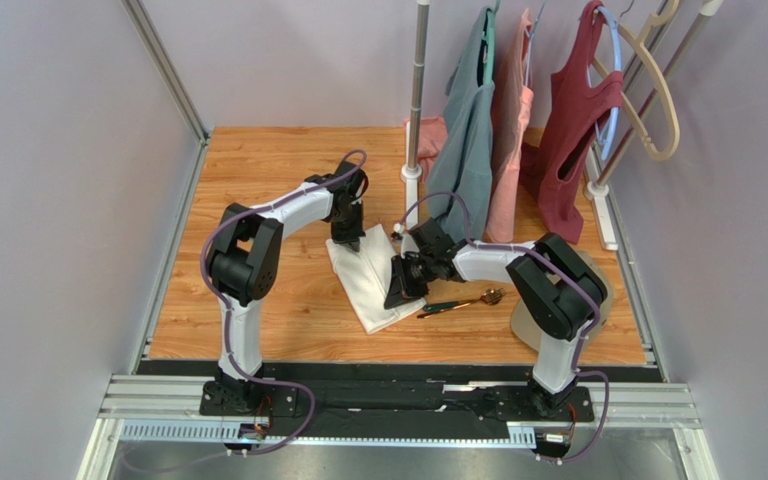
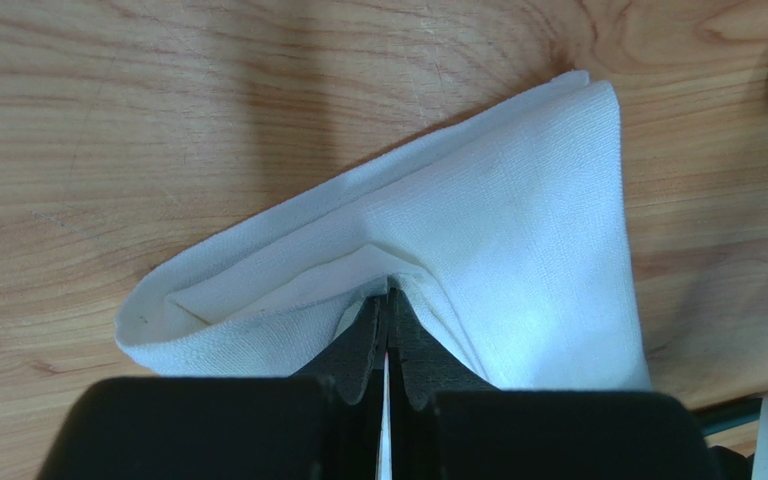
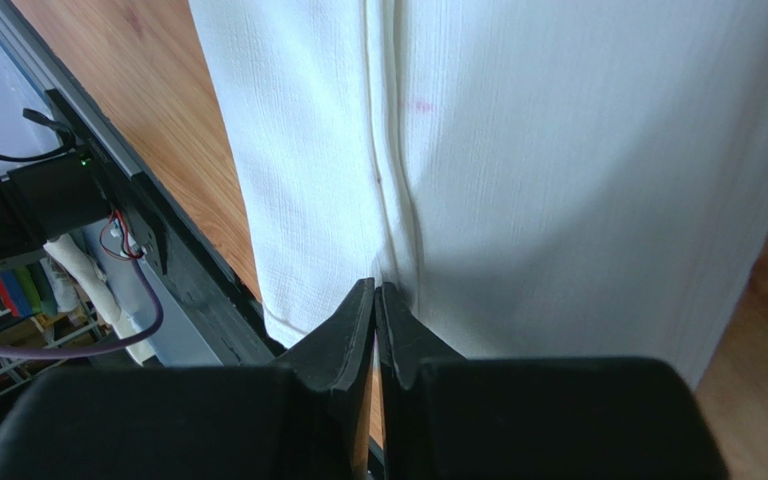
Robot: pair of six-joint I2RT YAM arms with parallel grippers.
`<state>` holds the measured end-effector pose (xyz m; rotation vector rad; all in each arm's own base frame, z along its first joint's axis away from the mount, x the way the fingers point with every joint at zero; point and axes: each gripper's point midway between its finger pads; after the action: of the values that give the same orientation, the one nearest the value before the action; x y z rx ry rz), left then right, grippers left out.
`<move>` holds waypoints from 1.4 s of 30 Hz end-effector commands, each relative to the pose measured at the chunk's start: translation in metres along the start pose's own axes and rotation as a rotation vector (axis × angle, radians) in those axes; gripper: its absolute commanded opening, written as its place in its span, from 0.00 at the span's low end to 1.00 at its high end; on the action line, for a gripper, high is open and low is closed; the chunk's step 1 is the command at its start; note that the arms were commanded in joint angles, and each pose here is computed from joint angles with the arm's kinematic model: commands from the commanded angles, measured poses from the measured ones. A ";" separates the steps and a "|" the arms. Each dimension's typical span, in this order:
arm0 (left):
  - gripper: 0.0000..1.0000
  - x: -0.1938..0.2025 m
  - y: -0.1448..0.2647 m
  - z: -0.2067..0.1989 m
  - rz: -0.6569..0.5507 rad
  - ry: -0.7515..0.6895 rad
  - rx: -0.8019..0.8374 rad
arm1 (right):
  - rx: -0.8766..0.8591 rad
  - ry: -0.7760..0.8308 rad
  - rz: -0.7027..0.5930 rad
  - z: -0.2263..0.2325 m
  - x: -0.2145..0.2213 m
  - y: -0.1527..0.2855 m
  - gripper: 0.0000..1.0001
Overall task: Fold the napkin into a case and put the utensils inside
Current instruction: Smooth out the 2/3-rectangle-folded napkin at the center of the board.
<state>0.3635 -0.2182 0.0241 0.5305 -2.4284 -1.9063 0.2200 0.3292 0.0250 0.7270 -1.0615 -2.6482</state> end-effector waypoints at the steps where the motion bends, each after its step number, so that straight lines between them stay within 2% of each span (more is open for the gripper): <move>1: 0.01 -0.010 -0.005 -0.004 -0.015 -0.013 0.011 | -0.027 0.041 -0.067 0.014 -0.002 0.013 0.09; 5: 0.00 -0.011 -0.013 -0.002 -0.017 -0.023 0.002 | 0.033 0.047 -0.046 0.002 0.011 0.016 0.09; 10: 0.00 -0.015 -0.011 -0.003 -0.030 -0.032 0.003 | -0.008 0.049 -0.026 0.015 0.015 0.014 0.08; 15: 0.00 -0.016 -0.008 -0.006 -0.027 -0.027 0.013 | 0.032 0.115 -0.083 0.027 -0.016 0.029 0.08; 19: 0.00 -0.016 -0.008 -0.006 -0.031 -0.026 0.008 | 0.021 0.115 -0.090 0.031 -0.023 0.029 0.08; 25: 0.00 -0.017 -0.012 -0.005 -0.027 -0.022 0.002 | -0.008 0.036 -0.033 0.012 0.016 0.007 0.06; 30: 0.00 -0.020 -0.016 -0.003 -0.027 -0.028 -0.008 | 0.047 0.018 0.002 -0.011 0.043 -0.001 0.06; 37: 0.00 -0.029 0.007 -0.011 -0.061 -0.051 0.016 | 0.016 0.049 -0.047 0.012 0.018 0.014 0.04; 38: 0.07 -0.030 0.014 -0.014 -0.062 -0.050 0.029 | 0.015 0.058 -0.052 0.015 0.014 0.017 0.04; 40: 0.15 -0.033 0.031 -0.022 -0.079 -0.050 0.066 | 0.012 0.079 -0.071 0.024 0.002 0.025 0.05; 41: 0.23 -0.032 0.037 -0.024 -0.078 -0.052 0.077 | 0.009 0.085 -0.075 0.027 -0.001 0.028 0.05; 42: 0.26 -0.034 0.047 -0.027 -0.092 -0.053 0.096 | 0.001 0.099 -0.092 0.033 -0.008 0.032 0.05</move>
<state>0.3752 -0.2225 0.0266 0.4949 -2.4600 -1.9170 0.1993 0.3202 0.0332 0.7893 -1.0602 -2.6588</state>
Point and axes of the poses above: each gripper's point midway between its finger pads, its own y axis back along the fingers, its own z axis along the line the jaws close on, x = y × z, and after that the axes turned 14 degrees about y, right-handed
